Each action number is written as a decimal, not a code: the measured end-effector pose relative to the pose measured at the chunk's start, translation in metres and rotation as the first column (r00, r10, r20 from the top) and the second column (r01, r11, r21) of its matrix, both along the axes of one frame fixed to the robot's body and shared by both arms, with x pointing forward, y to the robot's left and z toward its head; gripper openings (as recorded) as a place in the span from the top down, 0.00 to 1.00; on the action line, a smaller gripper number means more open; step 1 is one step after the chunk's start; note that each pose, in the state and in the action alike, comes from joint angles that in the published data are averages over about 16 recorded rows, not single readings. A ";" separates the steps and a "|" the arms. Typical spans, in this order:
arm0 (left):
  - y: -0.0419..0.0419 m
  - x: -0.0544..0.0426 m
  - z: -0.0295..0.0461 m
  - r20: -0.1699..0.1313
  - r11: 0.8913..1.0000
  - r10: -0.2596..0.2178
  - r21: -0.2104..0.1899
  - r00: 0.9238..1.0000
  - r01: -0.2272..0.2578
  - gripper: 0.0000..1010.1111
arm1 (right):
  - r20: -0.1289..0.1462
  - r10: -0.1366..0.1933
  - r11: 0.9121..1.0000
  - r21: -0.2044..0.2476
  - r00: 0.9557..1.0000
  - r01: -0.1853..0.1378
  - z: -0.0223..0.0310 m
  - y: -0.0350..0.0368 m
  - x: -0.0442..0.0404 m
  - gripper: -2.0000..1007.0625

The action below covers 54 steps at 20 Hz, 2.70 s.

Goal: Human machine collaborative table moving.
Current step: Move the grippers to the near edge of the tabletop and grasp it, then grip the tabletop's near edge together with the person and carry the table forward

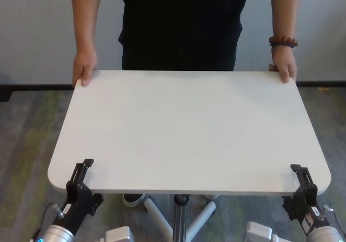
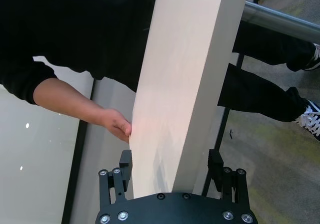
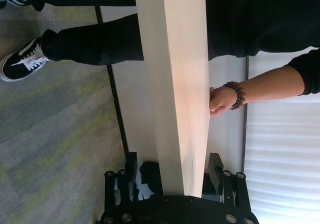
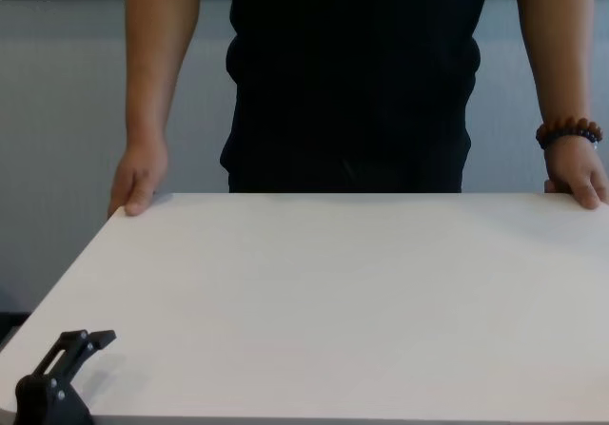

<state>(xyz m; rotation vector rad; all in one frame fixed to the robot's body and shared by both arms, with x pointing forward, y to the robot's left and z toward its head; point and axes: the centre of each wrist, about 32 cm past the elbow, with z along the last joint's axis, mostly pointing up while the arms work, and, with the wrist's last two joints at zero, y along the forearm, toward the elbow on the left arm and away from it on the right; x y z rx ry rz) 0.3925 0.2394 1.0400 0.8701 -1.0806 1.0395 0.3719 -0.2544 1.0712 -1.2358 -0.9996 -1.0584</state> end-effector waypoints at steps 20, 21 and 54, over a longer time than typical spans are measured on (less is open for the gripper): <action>0.0000 0.0000 0.0000 0.000 1.000 0.000 0.000 1.000 0.000 0.58 | 0.002 0.000 1.000 -0.003 1.000 0.000 0.0003 0.0000 0.0001 0.67; 0.0000 0.0000 0.0000 0.000 1.000 0.000 0.000 1.000 0.000 0.60 | 0.002 0.000 1.000 -0.003 1.000 0.000 0.0003 0.0000 0.0002 0.69; 0.0005 -0.0008 0.0039 -0.006 1.000 0.000 -0.025 1.000 0.000 0.71 | 0.009 0.003 1.000 0.000 1.000 -0.003 0.0042 0.0011 -0.0011 0.73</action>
